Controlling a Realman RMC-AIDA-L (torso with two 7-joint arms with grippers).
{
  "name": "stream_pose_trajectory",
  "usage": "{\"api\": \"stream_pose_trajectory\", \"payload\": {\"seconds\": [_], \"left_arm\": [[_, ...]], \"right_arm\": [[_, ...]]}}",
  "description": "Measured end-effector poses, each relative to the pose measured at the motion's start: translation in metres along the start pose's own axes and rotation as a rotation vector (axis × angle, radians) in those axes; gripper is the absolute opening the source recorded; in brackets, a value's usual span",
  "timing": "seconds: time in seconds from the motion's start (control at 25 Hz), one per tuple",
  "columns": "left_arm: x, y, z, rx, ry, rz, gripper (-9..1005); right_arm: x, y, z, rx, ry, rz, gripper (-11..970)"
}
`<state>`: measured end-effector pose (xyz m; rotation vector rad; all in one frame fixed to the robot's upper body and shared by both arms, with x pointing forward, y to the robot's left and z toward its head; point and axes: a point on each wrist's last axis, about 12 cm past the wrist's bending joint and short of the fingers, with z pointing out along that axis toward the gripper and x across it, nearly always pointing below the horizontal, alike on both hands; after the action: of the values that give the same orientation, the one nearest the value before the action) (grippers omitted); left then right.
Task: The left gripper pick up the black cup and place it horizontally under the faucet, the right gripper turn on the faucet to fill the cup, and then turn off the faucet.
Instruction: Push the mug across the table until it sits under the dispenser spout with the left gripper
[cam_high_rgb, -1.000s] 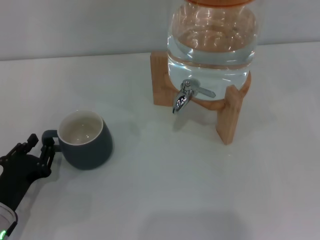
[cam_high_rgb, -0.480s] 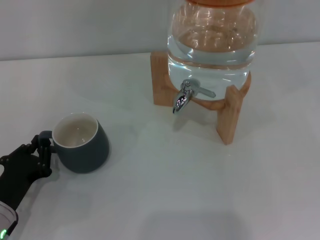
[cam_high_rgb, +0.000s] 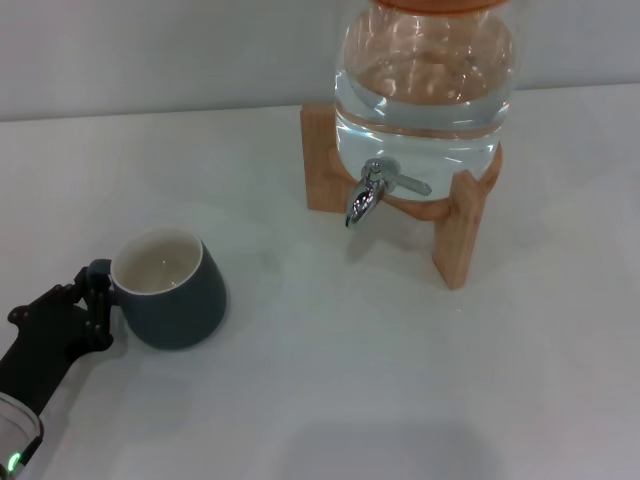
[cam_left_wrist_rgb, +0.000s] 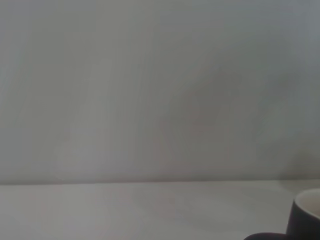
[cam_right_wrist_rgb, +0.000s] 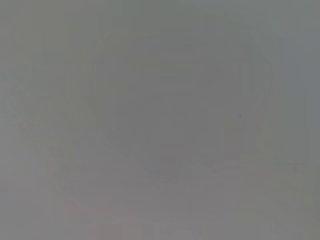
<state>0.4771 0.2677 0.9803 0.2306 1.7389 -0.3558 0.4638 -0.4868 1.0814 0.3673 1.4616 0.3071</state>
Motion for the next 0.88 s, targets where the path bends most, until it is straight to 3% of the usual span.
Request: {"api": "stream_pose_trajectory", "payload": {"seconds": [0.64,0.88], "left_arm": [[-0.008,-0.003,0.006,0.033,-0.045,0.011,106],[-0.008,-0.007,0.015,0.076,-0.001,0.030,105]], "right_arm": [[0.001,-0.002,-0.002,0.007,0.006,0.002,841],[0.002,-0.002,-0.003,0.009,0.009,0.003,841]]}}
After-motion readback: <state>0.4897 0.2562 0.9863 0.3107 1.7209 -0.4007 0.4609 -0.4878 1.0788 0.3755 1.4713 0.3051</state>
